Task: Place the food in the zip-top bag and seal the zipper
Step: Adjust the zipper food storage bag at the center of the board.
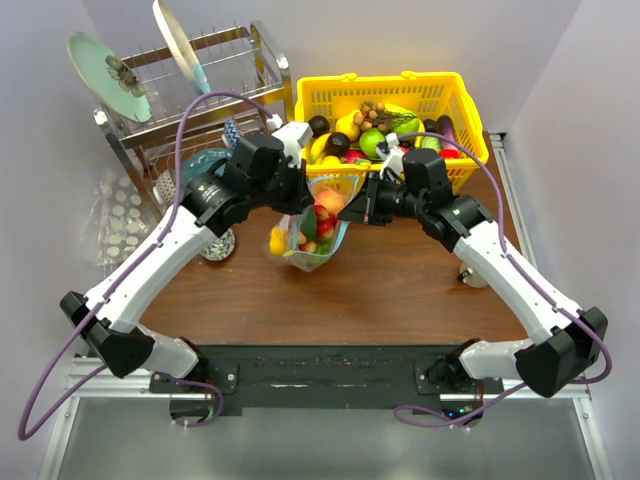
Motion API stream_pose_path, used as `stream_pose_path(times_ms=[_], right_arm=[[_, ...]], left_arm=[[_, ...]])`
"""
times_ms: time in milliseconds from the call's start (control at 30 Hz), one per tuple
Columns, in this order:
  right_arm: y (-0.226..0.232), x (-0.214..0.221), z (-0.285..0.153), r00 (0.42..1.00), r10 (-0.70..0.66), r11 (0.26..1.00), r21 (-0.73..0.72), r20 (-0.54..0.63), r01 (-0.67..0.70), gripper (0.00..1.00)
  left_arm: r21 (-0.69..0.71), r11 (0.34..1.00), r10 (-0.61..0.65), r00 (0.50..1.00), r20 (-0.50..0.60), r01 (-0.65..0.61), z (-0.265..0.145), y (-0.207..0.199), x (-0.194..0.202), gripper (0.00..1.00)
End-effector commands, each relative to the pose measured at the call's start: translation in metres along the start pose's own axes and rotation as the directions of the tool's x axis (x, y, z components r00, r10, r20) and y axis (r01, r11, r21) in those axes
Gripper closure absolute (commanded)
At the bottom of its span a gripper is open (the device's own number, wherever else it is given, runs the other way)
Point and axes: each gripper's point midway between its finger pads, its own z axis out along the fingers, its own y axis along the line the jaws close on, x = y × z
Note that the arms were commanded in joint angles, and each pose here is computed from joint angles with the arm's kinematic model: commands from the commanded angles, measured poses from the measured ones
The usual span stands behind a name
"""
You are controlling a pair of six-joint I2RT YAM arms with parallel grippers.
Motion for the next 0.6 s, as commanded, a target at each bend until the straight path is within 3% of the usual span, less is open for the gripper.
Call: stream_pose_path(times_ms=[0,167,367,500,567], right_arm=[[0.016,-0.016,-0.009,0.995,-0.053,0.997,-0.044,0.085,0.057,1.0],[0.011,-0.01,-0.002,0.998,-0.048,0.998,-0.036,0.04,0.049,1.0],[0.01,-0.012,-0.003,0.997,-0.054,0.998,-0.029,0.051,0.055,1.0],[0.001,-0.003,0.004,0.999,-0.033,0.999,-0.015,0.026,0.033,1.0],[-0.002,-0.001,0.005,0.999,-0.028,1.0,-0.009,0.02,0.028,1.0]], left_arm=[[-0.03,1.0,0.004,1.0,-0.004,-0.004,0.008,0.015,0.023,1.0],[-0.045,0.999,-0.027,0.993,-0.115,0.022,0.037,0.029,0.069,1.0],[-0.026,1.0,-0.004,0.999,-0.038,0.003,0.02,0.019,0.036,1.0],[-0.044,0.999,0.0,0.997,-0.077,-0.003,0.025,0.024,0.045,1.0],[-0.052,0.999,-0.003,0.995,-0.096,-0.002,0.027,0.027,0.051,0.91]])
